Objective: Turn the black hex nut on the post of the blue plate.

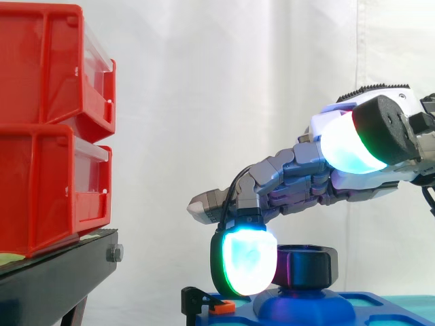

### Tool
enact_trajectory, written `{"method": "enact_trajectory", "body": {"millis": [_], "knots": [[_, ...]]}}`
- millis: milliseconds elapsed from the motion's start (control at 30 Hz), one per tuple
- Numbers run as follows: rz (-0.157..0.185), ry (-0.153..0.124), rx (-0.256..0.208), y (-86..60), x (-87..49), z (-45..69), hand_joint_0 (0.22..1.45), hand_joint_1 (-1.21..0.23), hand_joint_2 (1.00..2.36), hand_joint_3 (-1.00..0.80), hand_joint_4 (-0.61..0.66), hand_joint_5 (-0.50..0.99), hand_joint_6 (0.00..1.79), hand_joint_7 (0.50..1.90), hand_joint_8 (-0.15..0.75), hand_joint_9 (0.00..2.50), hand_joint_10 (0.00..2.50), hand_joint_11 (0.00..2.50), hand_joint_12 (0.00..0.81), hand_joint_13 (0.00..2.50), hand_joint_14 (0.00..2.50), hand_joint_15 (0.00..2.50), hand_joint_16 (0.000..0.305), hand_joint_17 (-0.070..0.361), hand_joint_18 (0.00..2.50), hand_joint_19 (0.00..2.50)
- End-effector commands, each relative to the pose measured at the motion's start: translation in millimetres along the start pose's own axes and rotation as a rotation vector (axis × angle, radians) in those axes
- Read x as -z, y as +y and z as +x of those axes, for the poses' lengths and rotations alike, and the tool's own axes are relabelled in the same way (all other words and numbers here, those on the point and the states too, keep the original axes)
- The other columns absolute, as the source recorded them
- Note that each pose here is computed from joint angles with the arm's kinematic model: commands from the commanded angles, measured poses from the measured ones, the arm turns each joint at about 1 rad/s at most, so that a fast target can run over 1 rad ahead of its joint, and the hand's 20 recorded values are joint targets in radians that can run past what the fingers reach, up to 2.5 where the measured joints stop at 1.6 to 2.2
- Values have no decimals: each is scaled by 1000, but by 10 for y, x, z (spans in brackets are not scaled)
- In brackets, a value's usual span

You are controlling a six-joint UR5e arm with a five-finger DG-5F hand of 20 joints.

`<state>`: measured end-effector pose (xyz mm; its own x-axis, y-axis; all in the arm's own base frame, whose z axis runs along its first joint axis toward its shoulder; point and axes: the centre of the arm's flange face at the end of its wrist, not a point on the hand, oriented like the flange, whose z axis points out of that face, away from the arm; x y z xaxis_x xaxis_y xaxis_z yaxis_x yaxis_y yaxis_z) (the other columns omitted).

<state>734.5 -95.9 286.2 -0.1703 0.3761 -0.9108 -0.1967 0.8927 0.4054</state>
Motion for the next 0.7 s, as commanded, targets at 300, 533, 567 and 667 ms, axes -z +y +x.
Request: {"method": "enact_trajectory", "body": {"millis": [300, 533, 567, 667], "knots": [[-9, -32, 7, -44, -4, -61, 441, -119, 1000, -500, 338, -201, 503, 1020, 292, 37, 0, 0, 396, 0, 0, 18, 57, 128, 0, 280], [-16, -23, 5, -100, 28, -67, 441, -119, 1000, -500, 341, -202, 504, 1016, 292, 38, 0, 0, 396, 0, 0, 14, 57, 127, 0, 278], [-16, -23, 5, -108, 33, -70, 441, -119, 1000, -500, 337, -202, 504, 1015, 292, 38, 0, 0, 397, 0, 0, 14, 57, 127, 0, 278], [-15, -22, 6, -158, 61, -88, 442, -119, 1000, -500, 340, -202, 503, 1015, 293, 40, 0, 0, 396, 0, 0, 14, 57, 128, 0, 273]]}}
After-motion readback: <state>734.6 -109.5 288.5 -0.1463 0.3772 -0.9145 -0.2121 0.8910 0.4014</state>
